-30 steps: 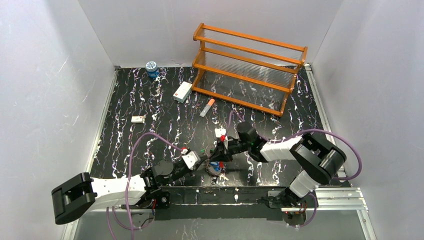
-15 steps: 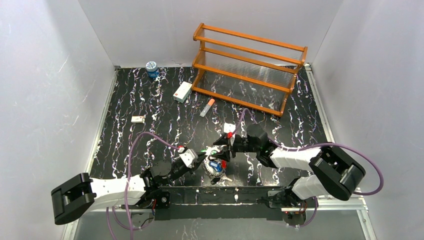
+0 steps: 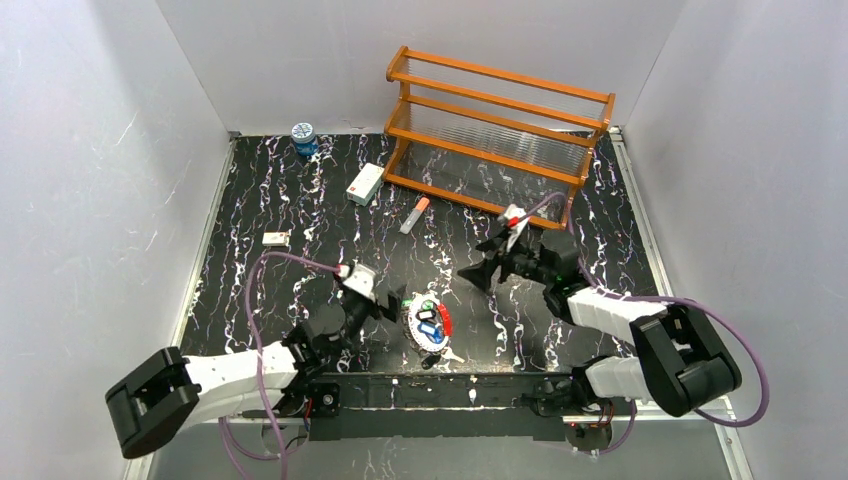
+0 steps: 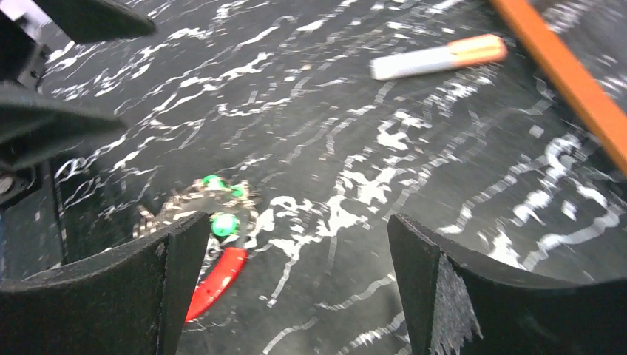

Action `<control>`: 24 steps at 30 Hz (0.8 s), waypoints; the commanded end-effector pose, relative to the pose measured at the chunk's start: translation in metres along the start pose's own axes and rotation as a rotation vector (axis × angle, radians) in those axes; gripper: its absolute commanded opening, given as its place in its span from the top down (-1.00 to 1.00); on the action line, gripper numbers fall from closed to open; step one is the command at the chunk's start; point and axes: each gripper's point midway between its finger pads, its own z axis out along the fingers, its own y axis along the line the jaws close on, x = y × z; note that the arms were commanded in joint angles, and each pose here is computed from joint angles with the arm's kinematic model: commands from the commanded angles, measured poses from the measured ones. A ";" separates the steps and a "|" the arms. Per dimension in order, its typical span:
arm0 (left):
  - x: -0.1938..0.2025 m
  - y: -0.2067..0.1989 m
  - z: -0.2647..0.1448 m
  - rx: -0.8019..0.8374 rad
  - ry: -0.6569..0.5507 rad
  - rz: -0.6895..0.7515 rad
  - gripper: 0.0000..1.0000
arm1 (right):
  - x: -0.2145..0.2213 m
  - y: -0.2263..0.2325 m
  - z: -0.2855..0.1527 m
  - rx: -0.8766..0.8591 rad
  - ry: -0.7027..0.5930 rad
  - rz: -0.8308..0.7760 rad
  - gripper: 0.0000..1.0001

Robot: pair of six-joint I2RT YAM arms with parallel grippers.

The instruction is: Put the keys on the keyring

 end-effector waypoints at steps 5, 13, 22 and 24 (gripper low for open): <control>-0.019 0.095 0.029 -0.223 0.040 -0.131 -0.97 | -0.017 -0.089 -0.058 0.378 -0.091 0.124 -0.97; 0.011 0.202 0.023 -0.559 0.232 -0.155 -0.97 | -0.010 -0.157 -0.118 0.836 -0.007 0.034 -0.97; 0.072 0.246 -0.017 -0.835 0.307 -0.103 -0.97 | 0.030 -0.175 -0.155 1.058 -0.024 -0.023 -0.97; 0.073 0.249 -0.013 -0.834 0.268 -0.095 -0.97 | 0.032 -0.178 -0.153 1.059 -0.033 -0.031 -0.97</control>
